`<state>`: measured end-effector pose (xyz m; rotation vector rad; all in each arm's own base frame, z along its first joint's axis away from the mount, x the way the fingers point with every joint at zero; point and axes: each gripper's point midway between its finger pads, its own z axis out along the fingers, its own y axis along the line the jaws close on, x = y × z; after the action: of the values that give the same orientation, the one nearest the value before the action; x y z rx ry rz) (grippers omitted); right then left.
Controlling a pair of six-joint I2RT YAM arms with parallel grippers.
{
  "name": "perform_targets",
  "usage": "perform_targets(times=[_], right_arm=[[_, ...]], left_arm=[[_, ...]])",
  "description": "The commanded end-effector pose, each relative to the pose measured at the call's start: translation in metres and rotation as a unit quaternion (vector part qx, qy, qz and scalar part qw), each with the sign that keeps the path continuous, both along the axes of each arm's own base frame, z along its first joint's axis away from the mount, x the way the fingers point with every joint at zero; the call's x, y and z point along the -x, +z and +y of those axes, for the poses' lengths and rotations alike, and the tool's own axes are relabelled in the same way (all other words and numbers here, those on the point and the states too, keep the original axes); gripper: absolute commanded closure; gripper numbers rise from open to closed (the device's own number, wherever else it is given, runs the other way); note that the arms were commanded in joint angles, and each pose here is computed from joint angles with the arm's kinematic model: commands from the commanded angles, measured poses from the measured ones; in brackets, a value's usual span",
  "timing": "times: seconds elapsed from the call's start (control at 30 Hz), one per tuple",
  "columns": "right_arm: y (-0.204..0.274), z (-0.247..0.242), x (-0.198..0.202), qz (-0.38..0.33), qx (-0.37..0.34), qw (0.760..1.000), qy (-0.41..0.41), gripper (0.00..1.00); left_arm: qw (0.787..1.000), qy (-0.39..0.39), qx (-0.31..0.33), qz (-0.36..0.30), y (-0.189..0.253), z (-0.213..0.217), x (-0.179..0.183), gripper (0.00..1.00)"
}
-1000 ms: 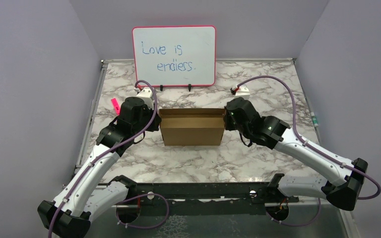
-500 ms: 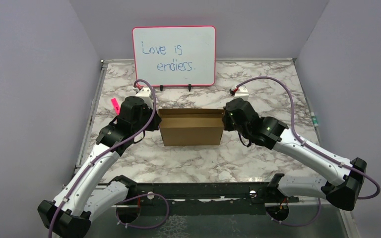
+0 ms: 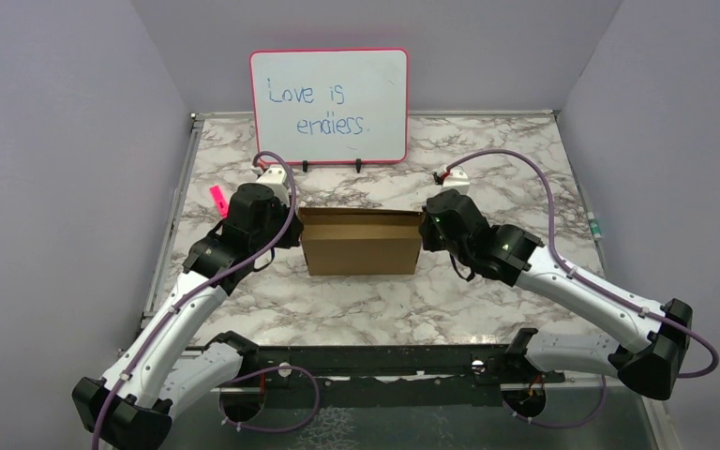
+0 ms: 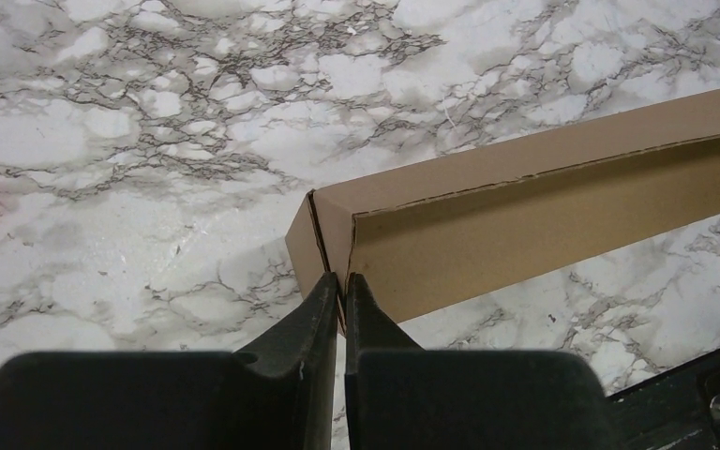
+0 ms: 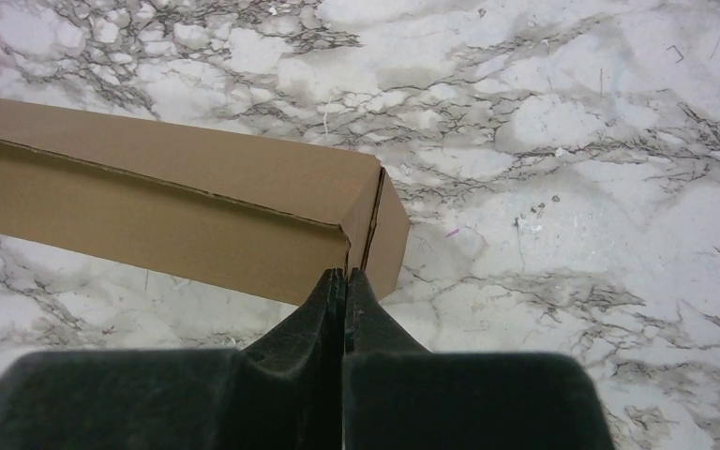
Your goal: Fold the paper box
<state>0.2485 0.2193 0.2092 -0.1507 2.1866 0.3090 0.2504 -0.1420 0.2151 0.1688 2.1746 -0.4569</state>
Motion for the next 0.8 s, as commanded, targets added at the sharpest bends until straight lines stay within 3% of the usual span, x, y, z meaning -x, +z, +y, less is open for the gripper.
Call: perform_targets(times=[0.0,0.37,0.5,0.77], right_arm=[[-0.015,0.013,0.015,0.031,-0.021,0.999,0.035,0.97],[-0.029,0.011,0.023,0.027,-0.045,0.998,0.044,0.96],[-0.036,0.01,0.023,0.021,-0.054,0.997,0.041,0.94],[-0.014,0.002,0.026,0.001,-0.083,0.996,0.028,0.69]], left_arm=[[1.0,0.006,-0.017,0.013,-0.014,0.005,0.005,0.94],[0.998,-0.003,0.042,0.041,-0.04,-0.008,0.023,0.94],[0.998,0.001,0.053,0.039,-0.052,-0.006,0.029,0.9],[0.996,0.02,0.084,-0.011,-0.025,0.0,0.03,0.65]])
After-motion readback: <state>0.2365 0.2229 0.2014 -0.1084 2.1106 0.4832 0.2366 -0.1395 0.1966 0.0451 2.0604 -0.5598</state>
